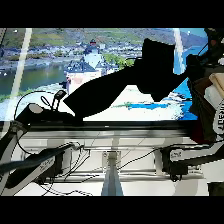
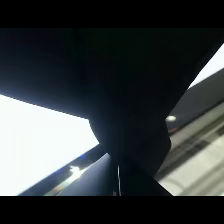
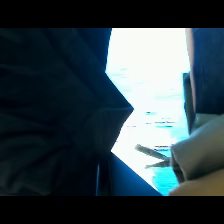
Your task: Fold the clothes and pants, and hang the long-sleeved shirts on hangers.
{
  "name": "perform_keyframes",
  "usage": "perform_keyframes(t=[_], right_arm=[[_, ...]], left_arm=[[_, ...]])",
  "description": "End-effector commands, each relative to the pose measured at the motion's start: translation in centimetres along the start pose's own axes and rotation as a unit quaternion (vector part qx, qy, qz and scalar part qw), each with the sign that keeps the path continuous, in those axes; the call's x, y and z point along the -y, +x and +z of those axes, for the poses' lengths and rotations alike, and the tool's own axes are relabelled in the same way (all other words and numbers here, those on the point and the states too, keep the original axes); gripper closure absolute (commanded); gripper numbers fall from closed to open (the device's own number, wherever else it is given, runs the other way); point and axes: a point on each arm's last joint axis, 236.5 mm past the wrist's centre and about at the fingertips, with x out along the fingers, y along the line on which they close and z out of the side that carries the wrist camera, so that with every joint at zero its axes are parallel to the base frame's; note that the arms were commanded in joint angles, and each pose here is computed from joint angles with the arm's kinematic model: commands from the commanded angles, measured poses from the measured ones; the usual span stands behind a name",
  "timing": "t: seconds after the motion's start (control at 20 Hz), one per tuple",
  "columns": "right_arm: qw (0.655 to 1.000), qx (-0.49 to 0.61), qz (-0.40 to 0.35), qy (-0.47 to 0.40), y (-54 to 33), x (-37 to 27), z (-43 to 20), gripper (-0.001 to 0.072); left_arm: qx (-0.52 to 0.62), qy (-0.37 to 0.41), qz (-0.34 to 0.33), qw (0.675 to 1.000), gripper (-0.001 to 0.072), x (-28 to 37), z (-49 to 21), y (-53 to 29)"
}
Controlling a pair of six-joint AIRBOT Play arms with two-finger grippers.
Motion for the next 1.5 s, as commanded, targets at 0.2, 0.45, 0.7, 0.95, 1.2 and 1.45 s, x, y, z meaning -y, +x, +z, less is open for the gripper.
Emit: perform_keyframes(t=[0.2,0.45,0.7,0.95,1.2,1.45], right_arm=[[0.987,0.144,0.072,-0.003,-5.4,-3.7,6.8,0.0698],[0.947,0.322,-0.016,0.0,-17.4,-0.6,11.9,0.0699],[0.95,0.305,-0.064,0.005,-19.1,0.8,5.9,0.0699],[0.989,0.138,-0.041,0.013,-10.9,-0.7,-8.3,0.0698],[0.993,-0.117,-0.004,0.027,-5.0,-2.9,-24.9,0.0698],[0.977,-0.21,0.007,0.024,-3.2,-3.3,-29.6,0.0698]], left_arm=[[0.286,0.006,0.288,0.914,0.0699,-12.8,18.4,-17.5],[0.404,0.103,0.521,0.745,0.07,-15.9,24.5,-40.7],[0.331,0.031,0.547,0.768,0.0701,-21.4,18.2,-42.5],[0.02,-0.058,0.472,0.879,0.0701,-28.0,2.7,-30.0],[-0.149,-0.085,0.396,0.902,0.07,-27.7,-8.2,-21.7],[-0.218,-0.036,0.347,0.911,0.0699,-26.4,-11.6,-18.4]])
